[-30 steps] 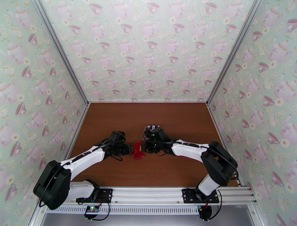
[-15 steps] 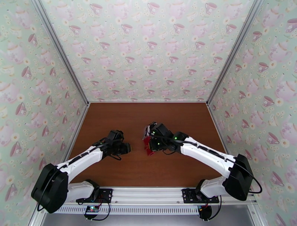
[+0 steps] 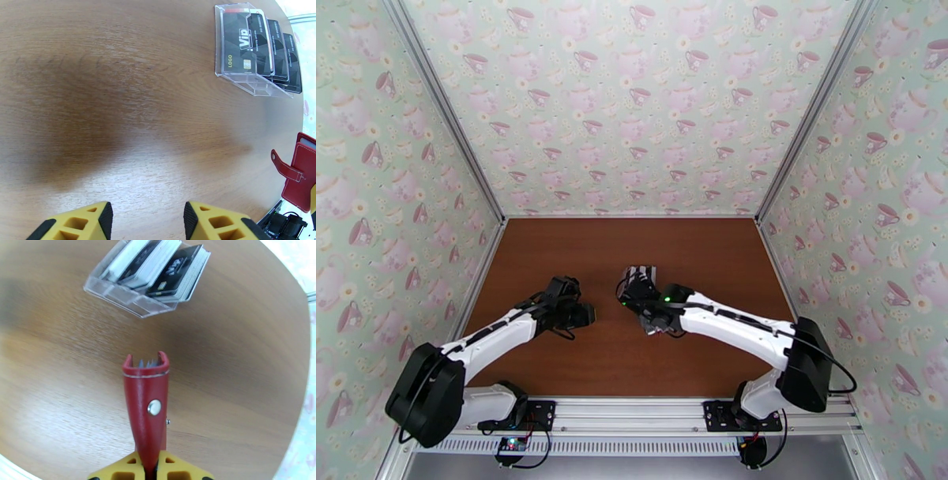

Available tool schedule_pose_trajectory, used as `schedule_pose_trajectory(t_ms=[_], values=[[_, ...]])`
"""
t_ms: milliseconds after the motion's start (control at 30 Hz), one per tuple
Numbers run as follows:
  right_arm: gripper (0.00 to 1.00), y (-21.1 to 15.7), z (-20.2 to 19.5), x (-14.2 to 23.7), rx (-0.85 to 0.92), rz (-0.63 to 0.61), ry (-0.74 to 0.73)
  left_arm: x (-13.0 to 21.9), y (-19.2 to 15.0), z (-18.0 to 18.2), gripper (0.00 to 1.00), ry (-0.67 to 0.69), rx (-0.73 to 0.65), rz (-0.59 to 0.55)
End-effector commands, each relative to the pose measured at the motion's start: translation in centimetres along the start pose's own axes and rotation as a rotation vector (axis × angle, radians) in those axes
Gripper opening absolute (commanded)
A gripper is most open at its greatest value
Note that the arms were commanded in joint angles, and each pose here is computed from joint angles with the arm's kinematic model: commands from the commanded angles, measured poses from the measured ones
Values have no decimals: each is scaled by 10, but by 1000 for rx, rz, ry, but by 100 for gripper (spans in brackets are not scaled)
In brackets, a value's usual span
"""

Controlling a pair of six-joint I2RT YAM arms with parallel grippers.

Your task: Put the credit cards into the card holder

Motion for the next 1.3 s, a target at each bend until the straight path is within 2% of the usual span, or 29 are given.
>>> schedule_pose_trajectory(t_ms=[0,300,633,933,1267], values=[[0,1,11,0,30,-33,-117,-5,0,1,54,-17,-6,5],[0,-6,55,-22,109,-34,-209,-15,-9,9,54,-15,16,29],[0,-15,94,-42,137,-4,-218,-25,-14,13,54,-20,26,49],[16,-18,117,-49,137,20,-152,-26,-17,15,54,-18,25,56],[26,-20,128,-56,126,36,-98,-29,-19,15,54,-41,38,55]])
Point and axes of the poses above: each hand's point on the last joint's axis, 136 mm out from that joint toward the fingers, its own x axis back along the fingers, its own z axis along the line the jaws close on, y = z × x, the point moved 9 cm from there along x, back along the fingers, and after that the axes turned 7 degrees about -x, right-handed, at the moved point
